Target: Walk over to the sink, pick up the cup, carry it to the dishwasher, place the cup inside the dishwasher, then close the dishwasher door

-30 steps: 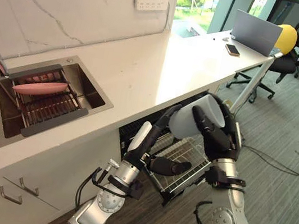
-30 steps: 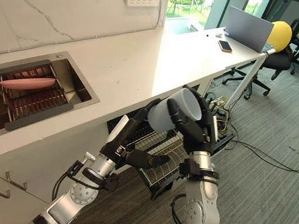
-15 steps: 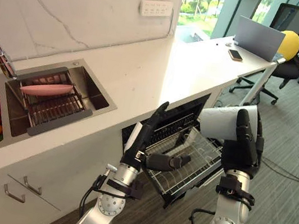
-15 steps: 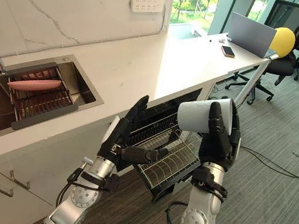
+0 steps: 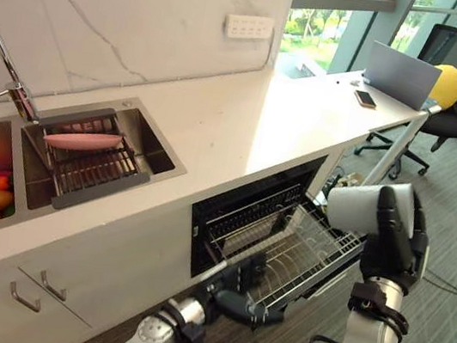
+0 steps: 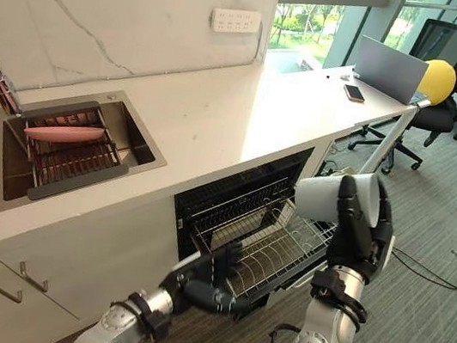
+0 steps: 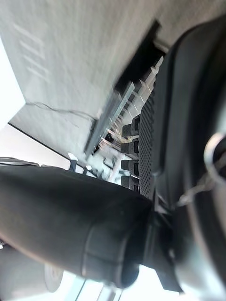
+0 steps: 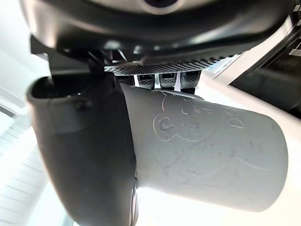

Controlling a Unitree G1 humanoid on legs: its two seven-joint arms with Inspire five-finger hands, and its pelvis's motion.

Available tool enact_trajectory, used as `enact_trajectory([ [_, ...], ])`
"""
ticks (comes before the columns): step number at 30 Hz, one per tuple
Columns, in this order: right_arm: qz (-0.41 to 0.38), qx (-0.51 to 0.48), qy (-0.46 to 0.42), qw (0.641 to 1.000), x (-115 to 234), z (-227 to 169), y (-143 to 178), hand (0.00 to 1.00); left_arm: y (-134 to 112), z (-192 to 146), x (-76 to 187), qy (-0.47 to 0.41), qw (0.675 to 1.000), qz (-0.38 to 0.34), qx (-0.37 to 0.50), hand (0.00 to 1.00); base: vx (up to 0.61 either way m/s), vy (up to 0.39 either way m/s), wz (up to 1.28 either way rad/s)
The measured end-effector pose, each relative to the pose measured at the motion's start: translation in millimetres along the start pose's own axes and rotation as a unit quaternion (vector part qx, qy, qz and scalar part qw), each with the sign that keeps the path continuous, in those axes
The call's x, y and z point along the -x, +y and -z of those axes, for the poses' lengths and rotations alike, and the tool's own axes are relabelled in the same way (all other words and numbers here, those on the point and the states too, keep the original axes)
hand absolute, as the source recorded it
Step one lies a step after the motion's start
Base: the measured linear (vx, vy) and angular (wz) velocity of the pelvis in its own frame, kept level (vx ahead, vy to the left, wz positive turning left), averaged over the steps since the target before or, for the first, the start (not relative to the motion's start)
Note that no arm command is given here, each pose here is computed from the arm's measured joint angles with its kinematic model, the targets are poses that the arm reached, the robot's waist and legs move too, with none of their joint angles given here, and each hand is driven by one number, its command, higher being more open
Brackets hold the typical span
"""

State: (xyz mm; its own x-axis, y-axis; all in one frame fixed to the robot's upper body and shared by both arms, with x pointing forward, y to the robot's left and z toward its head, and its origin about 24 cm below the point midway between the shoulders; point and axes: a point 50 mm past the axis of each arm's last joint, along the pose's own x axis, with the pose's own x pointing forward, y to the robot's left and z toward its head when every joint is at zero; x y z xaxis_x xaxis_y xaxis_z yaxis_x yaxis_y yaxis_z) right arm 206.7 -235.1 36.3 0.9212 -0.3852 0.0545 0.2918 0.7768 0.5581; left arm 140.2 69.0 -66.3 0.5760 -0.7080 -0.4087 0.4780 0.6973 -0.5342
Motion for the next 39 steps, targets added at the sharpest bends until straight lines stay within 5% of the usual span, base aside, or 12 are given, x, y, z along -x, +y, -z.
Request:
enact_trajectory([
  [11, -0.011, 0.295, 0.161, 0.942, -41, 17, -53, 0.00, 64, 56, 72, 0.093, 0.978, -0.182, 0.049, 1.00, -0.04, 0.005, 0.28],
  [27, 0.009, 0.483, 0.209, 0.850, -96, 7, -66, 0.00, 82, 30, 63, -0.004, 0.971, -0.238, -0.007, 1.00, -0.02, 0.030, 0.33],
  [39, -0.024, 0.519, 0.116, 0.847, -156, -39, -8, 0.00, 115, 10, 75, -0.010, 0.960, -0.279, -0.022, 1.00, -0.07, 0.055, 0.11],
])
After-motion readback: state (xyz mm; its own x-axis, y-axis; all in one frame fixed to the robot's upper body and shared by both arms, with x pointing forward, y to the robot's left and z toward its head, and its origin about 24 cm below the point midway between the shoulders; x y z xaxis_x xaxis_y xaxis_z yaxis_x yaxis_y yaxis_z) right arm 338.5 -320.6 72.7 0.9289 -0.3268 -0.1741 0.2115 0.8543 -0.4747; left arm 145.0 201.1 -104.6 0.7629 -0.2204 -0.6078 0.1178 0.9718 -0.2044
